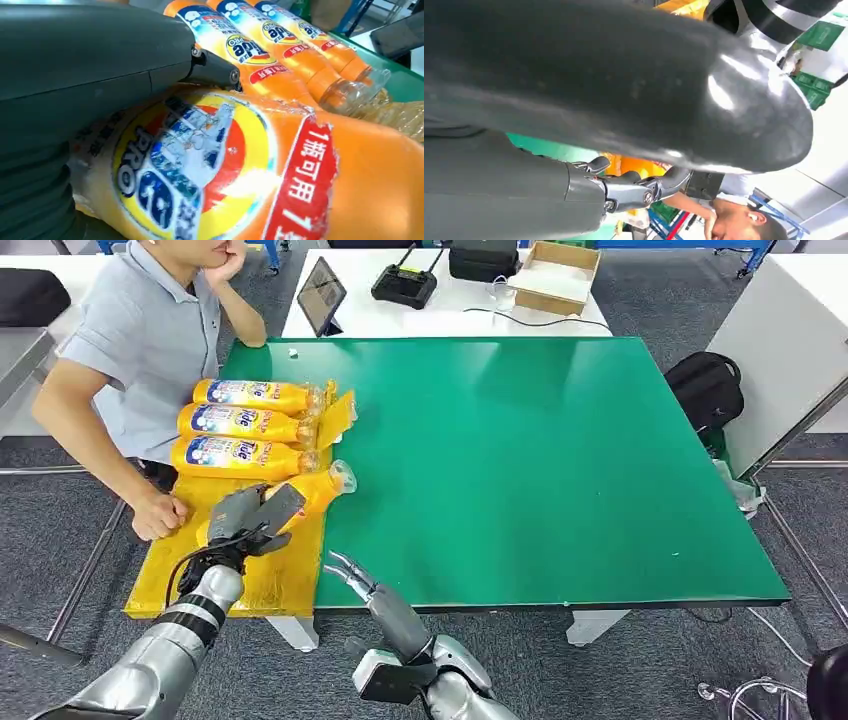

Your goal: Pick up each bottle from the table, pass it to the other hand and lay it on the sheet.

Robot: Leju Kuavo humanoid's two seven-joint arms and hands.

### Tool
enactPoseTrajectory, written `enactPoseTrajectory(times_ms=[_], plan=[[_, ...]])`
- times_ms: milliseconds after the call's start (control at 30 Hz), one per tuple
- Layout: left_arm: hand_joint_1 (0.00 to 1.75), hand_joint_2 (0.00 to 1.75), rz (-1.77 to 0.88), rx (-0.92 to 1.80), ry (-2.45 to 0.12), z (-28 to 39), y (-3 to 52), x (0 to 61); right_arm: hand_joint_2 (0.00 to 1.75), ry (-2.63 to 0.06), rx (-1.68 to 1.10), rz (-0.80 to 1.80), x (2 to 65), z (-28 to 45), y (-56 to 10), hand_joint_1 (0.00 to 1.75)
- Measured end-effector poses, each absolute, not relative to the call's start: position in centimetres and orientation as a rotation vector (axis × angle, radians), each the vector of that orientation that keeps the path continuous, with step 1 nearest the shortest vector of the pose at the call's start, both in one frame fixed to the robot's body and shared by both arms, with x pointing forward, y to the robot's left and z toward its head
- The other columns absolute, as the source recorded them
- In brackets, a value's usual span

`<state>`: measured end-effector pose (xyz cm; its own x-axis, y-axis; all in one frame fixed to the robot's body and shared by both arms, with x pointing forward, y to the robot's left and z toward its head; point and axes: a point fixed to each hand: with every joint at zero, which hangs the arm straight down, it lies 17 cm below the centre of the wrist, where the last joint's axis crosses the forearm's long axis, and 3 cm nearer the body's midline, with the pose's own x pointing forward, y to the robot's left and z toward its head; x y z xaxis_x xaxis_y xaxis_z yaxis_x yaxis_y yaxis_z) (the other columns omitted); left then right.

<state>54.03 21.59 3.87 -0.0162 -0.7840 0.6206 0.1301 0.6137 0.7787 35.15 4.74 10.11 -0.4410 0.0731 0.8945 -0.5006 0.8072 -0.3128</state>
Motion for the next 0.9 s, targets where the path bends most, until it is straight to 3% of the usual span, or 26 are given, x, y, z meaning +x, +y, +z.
enactPoseTrajectory(times_ms=[667,800,900], plan=[[0.00,1.75,-1.233,0.562,-1.447,1.2,14.6,50.7,0.00,-1.895,0.321,0.713,34.8,8.5,4.9,0.00],[0.00,1.75,-1.191,0.516,-1.512,2.1,13.2,50.4,0.00,-1.891,0.321,0.715,34.7,8.3,5.0,0.00],[0.00,1.75,-0.999,0.363,-1.627,4.0,11.9,49.8,0.00,-1.889,0.320,0.715,34.7,8.2,5.0,0.00]])
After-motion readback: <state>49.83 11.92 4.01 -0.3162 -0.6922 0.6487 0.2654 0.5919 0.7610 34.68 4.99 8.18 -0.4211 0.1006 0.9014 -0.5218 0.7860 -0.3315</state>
